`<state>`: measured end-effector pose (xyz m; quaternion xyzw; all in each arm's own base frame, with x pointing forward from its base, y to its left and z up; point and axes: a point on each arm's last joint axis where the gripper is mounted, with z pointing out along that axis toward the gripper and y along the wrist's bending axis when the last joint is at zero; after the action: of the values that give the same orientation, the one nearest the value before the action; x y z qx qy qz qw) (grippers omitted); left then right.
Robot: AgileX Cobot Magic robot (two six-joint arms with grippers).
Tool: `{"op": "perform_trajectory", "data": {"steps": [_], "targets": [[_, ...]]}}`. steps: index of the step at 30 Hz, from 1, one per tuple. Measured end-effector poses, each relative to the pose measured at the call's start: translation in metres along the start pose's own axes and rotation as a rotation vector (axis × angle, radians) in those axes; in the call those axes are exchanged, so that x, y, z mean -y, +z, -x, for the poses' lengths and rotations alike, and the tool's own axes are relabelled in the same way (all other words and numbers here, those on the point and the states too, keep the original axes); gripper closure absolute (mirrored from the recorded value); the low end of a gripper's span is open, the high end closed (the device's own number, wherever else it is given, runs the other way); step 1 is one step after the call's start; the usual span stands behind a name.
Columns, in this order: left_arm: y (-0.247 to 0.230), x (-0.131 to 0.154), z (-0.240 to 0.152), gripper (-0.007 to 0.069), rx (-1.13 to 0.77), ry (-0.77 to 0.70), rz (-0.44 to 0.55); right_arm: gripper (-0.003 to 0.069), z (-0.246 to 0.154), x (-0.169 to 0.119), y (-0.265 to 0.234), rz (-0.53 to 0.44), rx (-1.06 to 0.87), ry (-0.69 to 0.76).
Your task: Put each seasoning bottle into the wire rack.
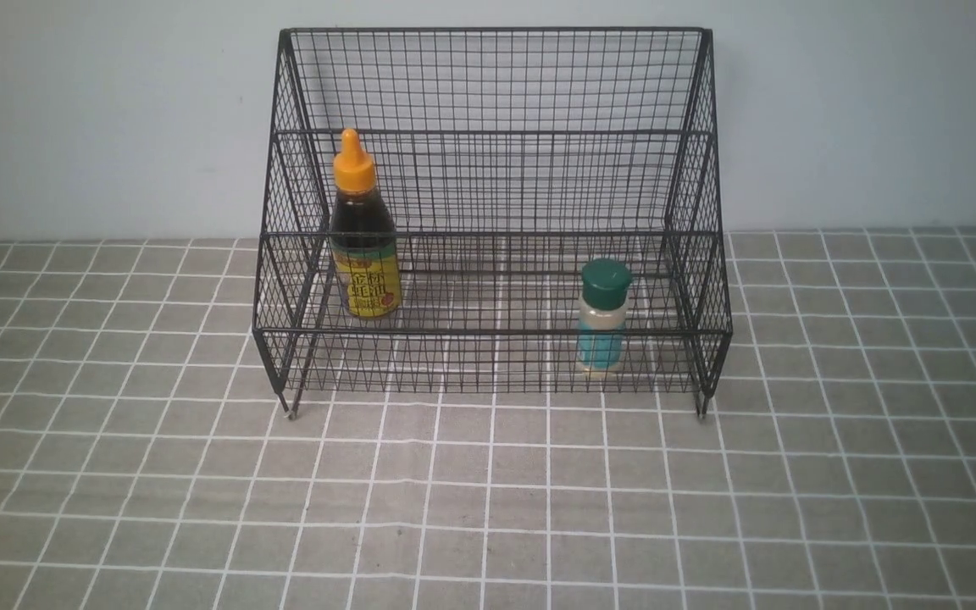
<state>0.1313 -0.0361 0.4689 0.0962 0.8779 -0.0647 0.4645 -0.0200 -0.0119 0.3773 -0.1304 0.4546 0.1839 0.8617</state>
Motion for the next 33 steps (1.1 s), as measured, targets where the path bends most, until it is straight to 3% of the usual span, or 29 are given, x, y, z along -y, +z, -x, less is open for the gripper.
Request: {"op": "perform_trajectory", "data": {"steps": [11,17,21,25,33], "targets": [[-0.072,-0.007,-0.078,0.0632,0.148,0.000,-0.008,0.0669,0.000,0.000,0.000,0.000,0.000,0.000],[-0.081,-0.009,-0.106,0.0632,0.289,-0.004,0.003,0.0669,0.000,0.000,0.000,0.000,0.000,0.000],[-0.060,-0.012,-0.143,0.0632,0.408,-0.012,0.088,0.0669,0.000,0.000,0.000,0.000,0.000,0.000],[-0.010,-0.015,-0.195,0.0632,0.441,0.006,0.207,0.0669,0.000,0.000,0.000,0.000,-0.001,0.000],[0.075,-0.023,-0.273,0.0632,0.298,-0.019,0.228,0.0669,0.000,0.000,0.000,0.000,-0.004,0.000]]}}
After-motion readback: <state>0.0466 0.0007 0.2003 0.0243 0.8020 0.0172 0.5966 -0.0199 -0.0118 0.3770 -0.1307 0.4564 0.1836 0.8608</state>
